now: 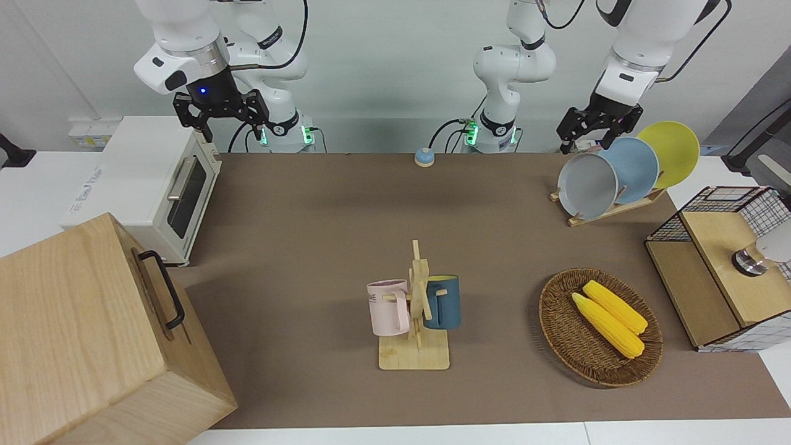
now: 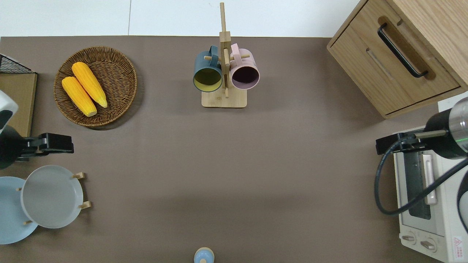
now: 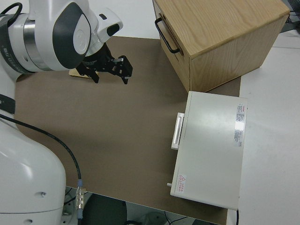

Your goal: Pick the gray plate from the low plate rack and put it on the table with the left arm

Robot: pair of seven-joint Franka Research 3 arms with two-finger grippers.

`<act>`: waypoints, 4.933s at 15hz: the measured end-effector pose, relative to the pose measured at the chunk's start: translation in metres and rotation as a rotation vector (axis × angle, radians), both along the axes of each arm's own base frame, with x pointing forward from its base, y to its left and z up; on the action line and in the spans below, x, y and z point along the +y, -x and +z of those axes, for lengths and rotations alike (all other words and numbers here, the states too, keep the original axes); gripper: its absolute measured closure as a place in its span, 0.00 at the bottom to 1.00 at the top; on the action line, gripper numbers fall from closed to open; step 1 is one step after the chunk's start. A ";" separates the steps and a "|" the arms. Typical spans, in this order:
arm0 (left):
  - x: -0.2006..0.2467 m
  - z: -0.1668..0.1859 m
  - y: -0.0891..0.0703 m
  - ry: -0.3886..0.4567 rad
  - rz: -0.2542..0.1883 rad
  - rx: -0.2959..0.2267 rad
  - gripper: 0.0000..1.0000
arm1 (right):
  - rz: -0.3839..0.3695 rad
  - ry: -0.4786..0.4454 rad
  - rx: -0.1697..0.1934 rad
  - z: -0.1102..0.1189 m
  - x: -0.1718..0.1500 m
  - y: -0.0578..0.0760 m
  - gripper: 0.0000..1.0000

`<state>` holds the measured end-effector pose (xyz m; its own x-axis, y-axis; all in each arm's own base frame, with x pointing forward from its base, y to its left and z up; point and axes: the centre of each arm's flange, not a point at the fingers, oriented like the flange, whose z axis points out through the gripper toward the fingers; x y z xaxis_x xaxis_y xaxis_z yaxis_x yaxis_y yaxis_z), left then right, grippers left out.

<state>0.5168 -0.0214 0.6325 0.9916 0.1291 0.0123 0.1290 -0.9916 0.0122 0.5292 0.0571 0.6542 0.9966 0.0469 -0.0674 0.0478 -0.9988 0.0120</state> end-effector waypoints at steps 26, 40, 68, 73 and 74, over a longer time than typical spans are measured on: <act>0.160 -0.064 0.054 -0.056 0.007 0.059 0.01 | 0.000 0.000 0.000 0.000 0.000 0.000 0.01; 0.148 -0.156 0.074 -0.082 -0.048 0.049 0.00 | 0.000 0.000 0.000 0.000 0.000 0.000 0.01; 0.149 -0.200 0.094 -0.099 -0.061 0.023 0.92 | 0.000 0.000 0.000 0.000 0.000 0.000 0.01; 0.147 -0.194 0.094 -0.103 -0.058 0.010 0.92 | 0.000 0.000 0.000 0.000 0.000 0.000 0.01; 0.146 -0.191 0.094 -0.104 -0.053 0.004 0.92 | 0.000 0.000 0.000 0.000 0.000 0.000 0.01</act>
